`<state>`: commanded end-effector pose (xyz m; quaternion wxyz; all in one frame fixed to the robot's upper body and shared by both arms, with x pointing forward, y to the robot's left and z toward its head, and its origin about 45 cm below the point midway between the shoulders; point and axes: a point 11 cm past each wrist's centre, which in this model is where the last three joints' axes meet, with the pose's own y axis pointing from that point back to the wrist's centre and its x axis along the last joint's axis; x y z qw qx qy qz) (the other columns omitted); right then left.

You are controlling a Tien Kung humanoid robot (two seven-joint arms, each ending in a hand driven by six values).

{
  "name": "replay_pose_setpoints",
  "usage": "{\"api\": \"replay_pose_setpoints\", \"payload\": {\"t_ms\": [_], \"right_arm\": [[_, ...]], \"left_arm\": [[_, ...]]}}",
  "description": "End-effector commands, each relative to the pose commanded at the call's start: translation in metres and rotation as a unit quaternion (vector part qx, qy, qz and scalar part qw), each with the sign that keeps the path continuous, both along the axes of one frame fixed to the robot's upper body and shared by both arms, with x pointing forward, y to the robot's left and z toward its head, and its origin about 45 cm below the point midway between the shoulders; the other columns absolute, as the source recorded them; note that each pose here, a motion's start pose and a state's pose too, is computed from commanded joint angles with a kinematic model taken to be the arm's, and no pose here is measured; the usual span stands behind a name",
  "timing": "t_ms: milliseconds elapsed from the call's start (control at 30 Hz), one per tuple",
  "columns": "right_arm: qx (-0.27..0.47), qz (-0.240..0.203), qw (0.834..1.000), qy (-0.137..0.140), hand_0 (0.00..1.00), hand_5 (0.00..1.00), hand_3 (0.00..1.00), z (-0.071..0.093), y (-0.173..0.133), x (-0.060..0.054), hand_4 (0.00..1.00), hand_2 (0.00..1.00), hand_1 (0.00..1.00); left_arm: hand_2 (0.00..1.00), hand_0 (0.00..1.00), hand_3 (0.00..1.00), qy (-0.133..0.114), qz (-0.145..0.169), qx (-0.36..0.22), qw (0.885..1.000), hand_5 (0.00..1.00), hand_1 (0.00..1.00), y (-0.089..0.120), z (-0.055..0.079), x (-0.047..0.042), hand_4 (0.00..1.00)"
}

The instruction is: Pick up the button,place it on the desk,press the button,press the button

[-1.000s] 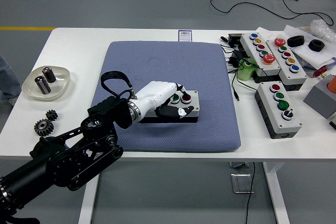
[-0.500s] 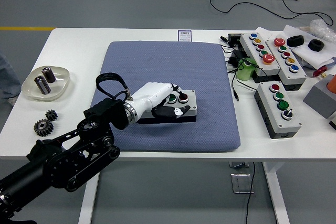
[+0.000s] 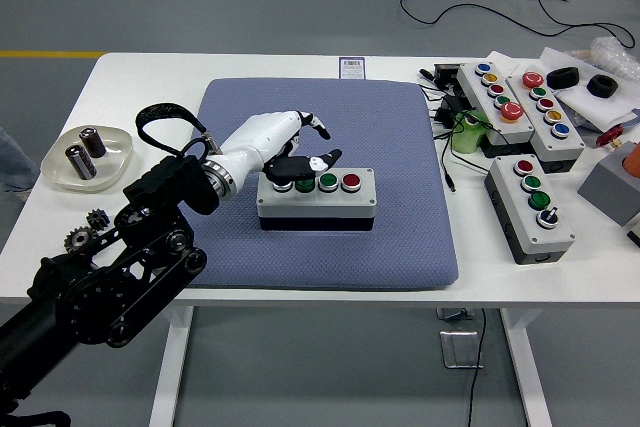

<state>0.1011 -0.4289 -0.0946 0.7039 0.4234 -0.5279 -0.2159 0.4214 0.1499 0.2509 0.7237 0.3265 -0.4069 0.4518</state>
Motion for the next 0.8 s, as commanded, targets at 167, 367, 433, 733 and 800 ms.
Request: {"api": "replay_pose_setpoints", "payload": {"t_ms": [167, 367, 433, 733, 800], "right_arm": [[0.0, -0.001, 1.0, -0.001, 0.67, 0.173, 0.631, 0.0, 0.0, 0.0, 0.307, 0.686, 0.645], [0.0, 0.0, 1.0, -0.002, 0.671, 0.173, 0.63, 0.0, 0.0, 0.002, 0.308, 0.686, 0.645], [-0.001, 0.0, 1.0, -0.001, 0.671, 0.173, 0.63, 0.0, 0.0, 0.001, 0.308, 0.686, 0.645], [-0.001, 0.0, 1.0, -0.002, 0.671, 0.172, 0.63, 0.001, 0.0, 0.002, 0.308, 0.686, 0.645], [-0.001, 0.001, 1.0, -0.002, 0.671, 0.172, 0.63, 0.001, 0.0, 0.002, 0.308, 0.686, 0.645]], "left_arm": [[0.259, 0.082, 0.77, -0.022, 0.051, -0.028, 0.998, 0.911, 0.212, 0.028, 0.001, 0.0085, 0.669], [0.582, 0.435, 0.891, -0.034, 0.095, -0.164, 0.981, 0.998, 0.563, 0.062, -0.009, 0.0045, 0.654], [0.582, 0.435, 0.891, -0.035, 0.098, -0.215, 0.971, 0.998, 0.563, 0.067, -0.012, 0.0014, 0.654], [0.874, 0.746, 0.99, 0.058, 0.134, -0.411, 0.9, 0.998, 0.812, 0.091, -0.039, -0.0072, 0.67], [0.874, 0.746, 0.99, 0.067, 0.149, -0.452, 0.877, 0.998, 0.812, 0.099, -0.041, -0.0084, 0.67]]}}
